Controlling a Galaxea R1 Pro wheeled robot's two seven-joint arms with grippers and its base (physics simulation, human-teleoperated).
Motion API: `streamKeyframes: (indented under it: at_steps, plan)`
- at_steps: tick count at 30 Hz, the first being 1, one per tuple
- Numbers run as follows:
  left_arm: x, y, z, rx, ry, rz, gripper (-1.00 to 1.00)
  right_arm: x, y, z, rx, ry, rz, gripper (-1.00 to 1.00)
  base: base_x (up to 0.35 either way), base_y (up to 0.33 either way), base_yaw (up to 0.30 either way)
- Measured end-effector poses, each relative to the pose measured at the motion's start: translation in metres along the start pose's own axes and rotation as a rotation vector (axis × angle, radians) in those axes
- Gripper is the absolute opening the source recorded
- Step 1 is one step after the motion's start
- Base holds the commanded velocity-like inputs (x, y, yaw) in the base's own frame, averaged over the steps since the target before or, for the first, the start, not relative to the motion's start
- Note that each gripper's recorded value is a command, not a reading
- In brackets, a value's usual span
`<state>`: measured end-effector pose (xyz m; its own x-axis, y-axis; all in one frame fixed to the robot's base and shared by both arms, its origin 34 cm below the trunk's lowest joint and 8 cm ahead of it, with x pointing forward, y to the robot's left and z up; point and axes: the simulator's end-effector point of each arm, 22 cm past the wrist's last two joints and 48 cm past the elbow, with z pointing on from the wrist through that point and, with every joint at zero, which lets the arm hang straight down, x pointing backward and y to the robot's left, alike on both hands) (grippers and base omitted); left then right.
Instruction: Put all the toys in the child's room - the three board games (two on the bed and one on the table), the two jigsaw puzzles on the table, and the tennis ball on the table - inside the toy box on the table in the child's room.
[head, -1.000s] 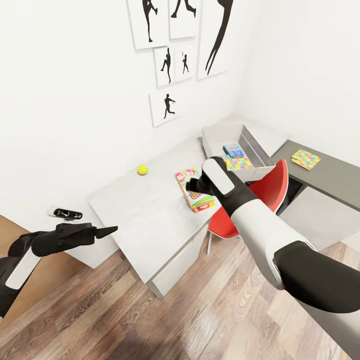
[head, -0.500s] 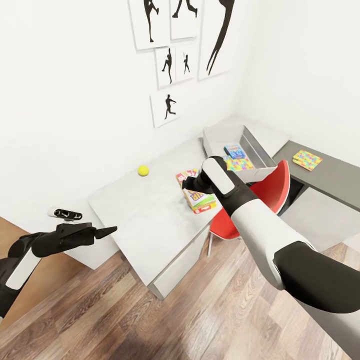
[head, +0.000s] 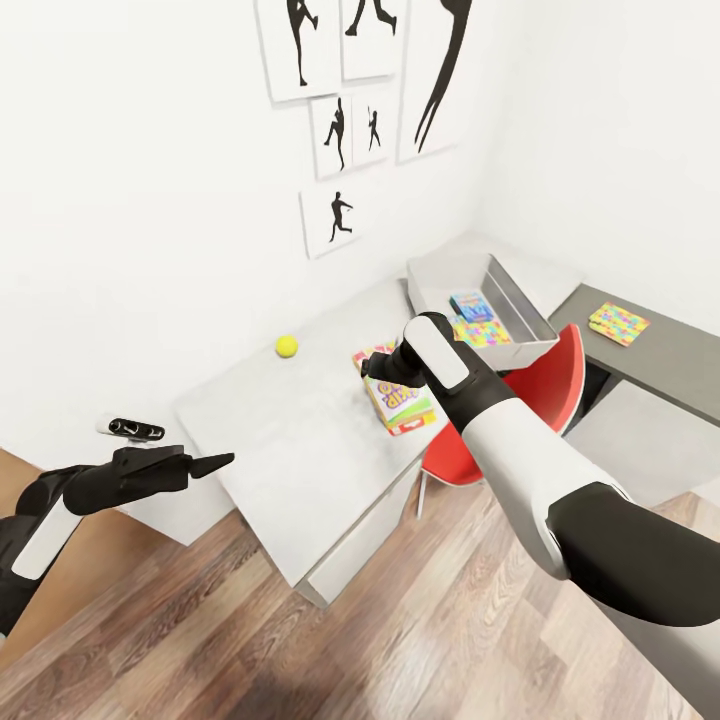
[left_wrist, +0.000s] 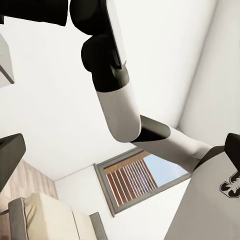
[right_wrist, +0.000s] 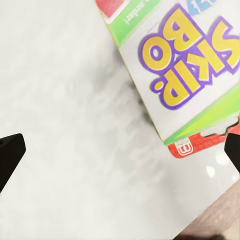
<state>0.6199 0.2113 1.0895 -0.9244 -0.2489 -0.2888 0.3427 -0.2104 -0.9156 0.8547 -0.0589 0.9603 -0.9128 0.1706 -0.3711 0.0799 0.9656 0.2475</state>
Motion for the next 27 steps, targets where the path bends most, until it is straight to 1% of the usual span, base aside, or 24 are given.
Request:
streamKeyframes:
  at_steps: [8, 16, 27]
  plan:
    - [0.0006, 0.0015, 0.0, -0.005, -0.001, -0.002, 1.0, -0.0001, -0.0002, -0.0001, 0.001, -0.001, 0.0, 1.0, 0.073, 0.0, 0.0]
    - [0.0004, 0.0078, -0.0045, -0.014, -0.014, -0.019, 1.0, -0.0001, -0.0004, 0.0003, 0.001, 0.0, 0.0, 1.0, 0.061, 0.0, 0.0]
    - [0.0008, 0.0086, -0.0053, -0.015, -0.017, -0.022, 1.0, 0.0001, -0.0007, 0.0005, 0.002, 0.0, 0.0, 1.0, 0.063, 0.022, 0.0]
